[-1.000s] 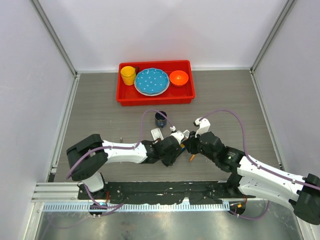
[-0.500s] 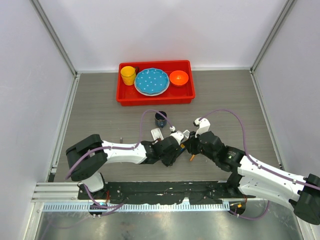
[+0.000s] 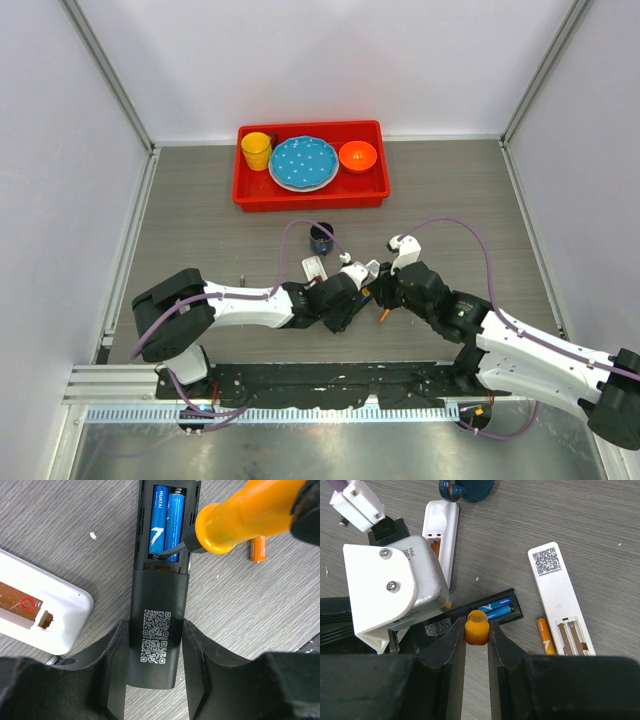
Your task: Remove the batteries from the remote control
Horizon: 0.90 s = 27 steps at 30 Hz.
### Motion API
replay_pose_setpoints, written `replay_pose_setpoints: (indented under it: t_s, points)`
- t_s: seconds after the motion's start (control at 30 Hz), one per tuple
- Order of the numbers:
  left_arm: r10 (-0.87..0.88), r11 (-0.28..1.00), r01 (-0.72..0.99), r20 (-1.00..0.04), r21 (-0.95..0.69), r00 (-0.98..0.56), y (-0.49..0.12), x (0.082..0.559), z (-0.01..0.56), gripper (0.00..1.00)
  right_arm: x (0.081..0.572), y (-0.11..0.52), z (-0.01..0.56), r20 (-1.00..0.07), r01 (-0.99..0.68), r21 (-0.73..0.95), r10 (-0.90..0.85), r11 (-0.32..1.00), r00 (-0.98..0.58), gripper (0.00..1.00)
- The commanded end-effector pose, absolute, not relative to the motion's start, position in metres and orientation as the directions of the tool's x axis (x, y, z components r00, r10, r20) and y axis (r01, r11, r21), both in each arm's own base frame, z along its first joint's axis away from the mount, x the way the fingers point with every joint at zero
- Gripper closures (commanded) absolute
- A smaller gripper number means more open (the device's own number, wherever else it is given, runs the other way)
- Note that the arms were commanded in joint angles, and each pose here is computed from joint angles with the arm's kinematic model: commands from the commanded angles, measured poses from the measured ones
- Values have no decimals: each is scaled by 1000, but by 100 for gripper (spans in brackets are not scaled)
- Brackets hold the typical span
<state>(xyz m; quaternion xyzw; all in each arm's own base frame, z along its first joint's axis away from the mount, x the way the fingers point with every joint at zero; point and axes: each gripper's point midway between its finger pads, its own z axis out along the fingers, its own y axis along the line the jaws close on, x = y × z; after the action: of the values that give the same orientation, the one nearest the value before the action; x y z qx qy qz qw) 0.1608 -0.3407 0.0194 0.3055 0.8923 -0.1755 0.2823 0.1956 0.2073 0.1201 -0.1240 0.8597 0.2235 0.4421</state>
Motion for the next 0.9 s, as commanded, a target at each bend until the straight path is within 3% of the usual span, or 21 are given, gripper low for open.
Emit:
replay_pose_setpoints:
  t_s: [0.0, 0.87]
  points:
    - [568, 774, 629, -369, -64, -736, -281, 123, -42, 100, 195, 206, 130, -819, -410, 273, -14, 870, -574, 99]
    - [576, 773, 633, -362, -53, -733, -279, 123, -43, 100, 195, 205, 135, -821, -420, 258, -32, 870, -570, 99]
